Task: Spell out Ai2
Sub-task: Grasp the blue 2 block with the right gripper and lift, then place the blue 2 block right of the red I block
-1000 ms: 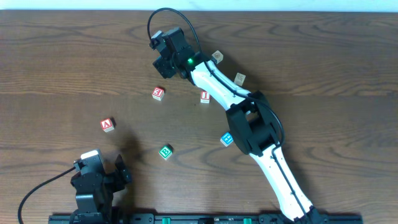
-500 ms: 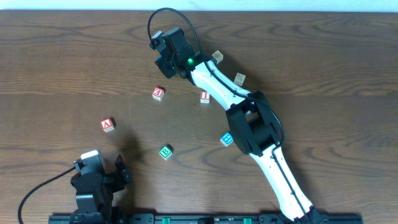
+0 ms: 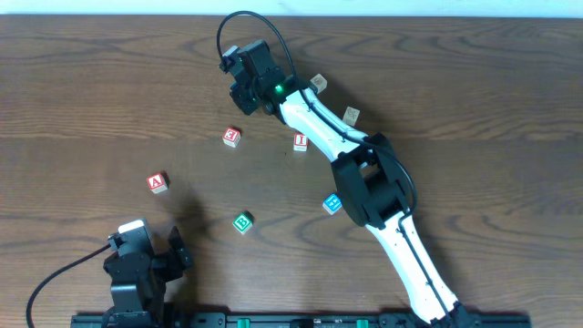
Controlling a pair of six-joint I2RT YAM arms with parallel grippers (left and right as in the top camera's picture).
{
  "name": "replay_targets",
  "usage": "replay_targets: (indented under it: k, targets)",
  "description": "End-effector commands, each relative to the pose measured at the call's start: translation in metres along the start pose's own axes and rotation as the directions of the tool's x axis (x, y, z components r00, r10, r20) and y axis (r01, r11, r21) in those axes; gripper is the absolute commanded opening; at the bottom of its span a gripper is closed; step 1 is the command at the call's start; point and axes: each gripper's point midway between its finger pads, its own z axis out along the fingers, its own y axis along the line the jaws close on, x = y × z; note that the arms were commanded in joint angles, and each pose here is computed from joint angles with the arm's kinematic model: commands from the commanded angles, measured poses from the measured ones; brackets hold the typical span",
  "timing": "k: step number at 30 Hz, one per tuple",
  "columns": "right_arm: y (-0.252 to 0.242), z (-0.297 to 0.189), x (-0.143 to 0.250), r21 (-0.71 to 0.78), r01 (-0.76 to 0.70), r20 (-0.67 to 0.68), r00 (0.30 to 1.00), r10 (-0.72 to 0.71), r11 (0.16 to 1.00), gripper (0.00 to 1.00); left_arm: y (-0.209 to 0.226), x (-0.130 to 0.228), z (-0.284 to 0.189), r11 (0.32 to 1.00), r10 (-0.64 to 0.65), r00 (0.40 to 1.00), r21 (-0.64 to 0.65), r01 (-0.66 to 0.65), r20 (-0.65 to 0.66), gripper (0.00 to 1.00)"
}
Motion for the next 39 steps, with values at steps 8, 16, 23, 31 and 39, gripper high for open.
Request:
replay_targets:
  k: [8,16,23,31,39]
  targets:
    - [0.001,-0.041,-0.024,-0.006,-0.027,0.0,1.0,0.027,1.0,0.05,0.004,0.018,0.002,1.0,0.016,0.998,-0.015,-0.017,-0.065,0.95]
    - [-0.009,-0.154,-0.089,0.069,-0.048,0.093,0.995,0.042,0.996,0.01,0.004,0.018,0.002,1.0,0.016,0.998,-0.014,-0.017,-0.066,0.95]
    - [-0.049,-0.26,-0.036,0.197,-0.306,-0.102,0.939,0.329,0.932,0.01,0.004,0.018,0.002,1.0,0.016,0.998,-0.014,-0.017,-0.065,0.96]
    - [-0.067,-0.229,0.06,0.196,-0.436,-0.314,0.821,0.478,0.878,0.01,0.004,0.018,0.002,1.0,0.016,0.998,-0.014,-0.017,-0.065,0.95]
    - [-0.054,-0.18,0.139,0.242,-0.527,-0.363,0.73,0.579,0.815,0.01,0.004,0.018,0.002,1.0,0.016,0.998,-0.014,-0.017,-0.066,0.95]
